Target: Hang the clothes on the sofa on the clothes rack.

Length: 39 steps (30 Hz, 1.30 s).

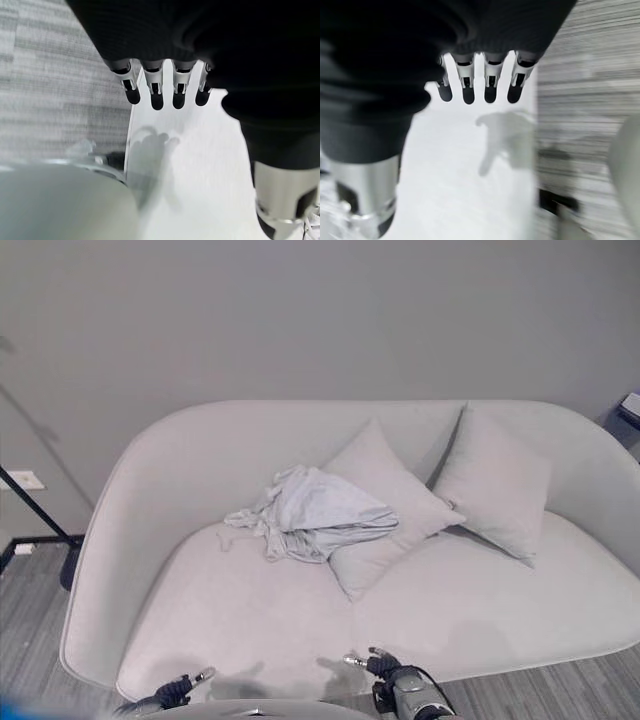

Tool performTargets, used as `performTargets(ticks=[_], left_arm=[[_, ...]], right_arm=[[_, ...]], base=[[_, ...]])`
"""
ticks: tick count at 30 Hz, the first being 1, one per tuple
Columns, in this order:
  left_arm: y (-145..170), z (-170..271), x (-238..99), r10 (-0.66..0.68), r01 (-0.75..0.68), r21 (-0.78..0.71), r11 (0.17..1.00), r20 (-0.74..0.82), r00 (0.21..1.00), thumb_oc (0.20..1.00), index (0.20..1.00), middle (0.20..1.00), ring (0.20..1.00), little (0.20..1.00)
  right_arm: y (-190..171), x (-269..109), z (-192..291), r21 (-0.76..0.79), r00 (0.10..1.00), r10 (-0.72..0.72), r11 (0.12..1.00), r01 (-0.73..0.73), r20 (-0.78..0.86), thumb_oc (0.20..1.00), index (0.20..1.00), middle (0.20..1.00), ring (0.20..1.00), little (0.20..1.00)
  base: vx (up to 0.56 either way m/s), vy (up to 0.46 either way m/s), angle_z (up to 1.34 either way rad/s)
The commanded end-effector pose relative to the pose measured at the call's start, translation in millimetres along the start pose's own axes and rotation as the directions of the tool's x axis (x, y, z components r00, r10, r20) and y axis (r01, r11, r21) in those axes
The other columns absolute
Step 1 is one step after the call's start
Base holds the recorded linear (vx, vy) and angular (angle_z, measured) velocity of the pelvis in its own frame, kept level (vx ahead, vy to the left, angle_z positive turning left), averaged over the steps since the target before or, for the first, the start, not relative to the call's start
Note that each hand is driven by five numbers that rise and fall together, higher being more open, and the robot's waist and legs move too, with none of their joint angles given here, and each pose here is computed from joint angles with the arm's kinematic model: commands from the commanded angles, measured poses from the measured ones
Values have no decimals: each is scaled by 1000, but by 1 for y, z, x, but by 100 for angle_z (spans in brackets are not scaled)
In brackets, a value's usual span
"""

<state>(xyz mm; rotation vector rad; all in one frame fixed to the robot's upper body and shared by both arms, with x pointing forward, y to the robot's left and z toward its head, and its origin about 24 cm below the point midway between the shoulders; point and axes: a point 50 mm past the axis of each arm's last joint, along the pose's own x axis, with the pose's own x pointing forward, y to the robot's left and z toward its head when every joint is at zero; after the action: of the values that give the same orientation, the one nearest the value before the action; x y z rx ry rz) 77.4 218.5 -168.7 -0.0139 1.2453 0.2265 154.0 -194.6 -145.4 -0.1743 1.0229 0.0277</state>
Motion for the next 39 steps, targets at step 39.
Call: performTargets(ticks=[39], left_arm=[[15,-3,-2,152,-143,-181,973,37,988,1000,1000,1000,1000,1000]], right_arm=[[-117,-62,230,-438,480,-297,201,876,825,1000,1000,1000,1000,1000]], base=[[35,-38,11]])
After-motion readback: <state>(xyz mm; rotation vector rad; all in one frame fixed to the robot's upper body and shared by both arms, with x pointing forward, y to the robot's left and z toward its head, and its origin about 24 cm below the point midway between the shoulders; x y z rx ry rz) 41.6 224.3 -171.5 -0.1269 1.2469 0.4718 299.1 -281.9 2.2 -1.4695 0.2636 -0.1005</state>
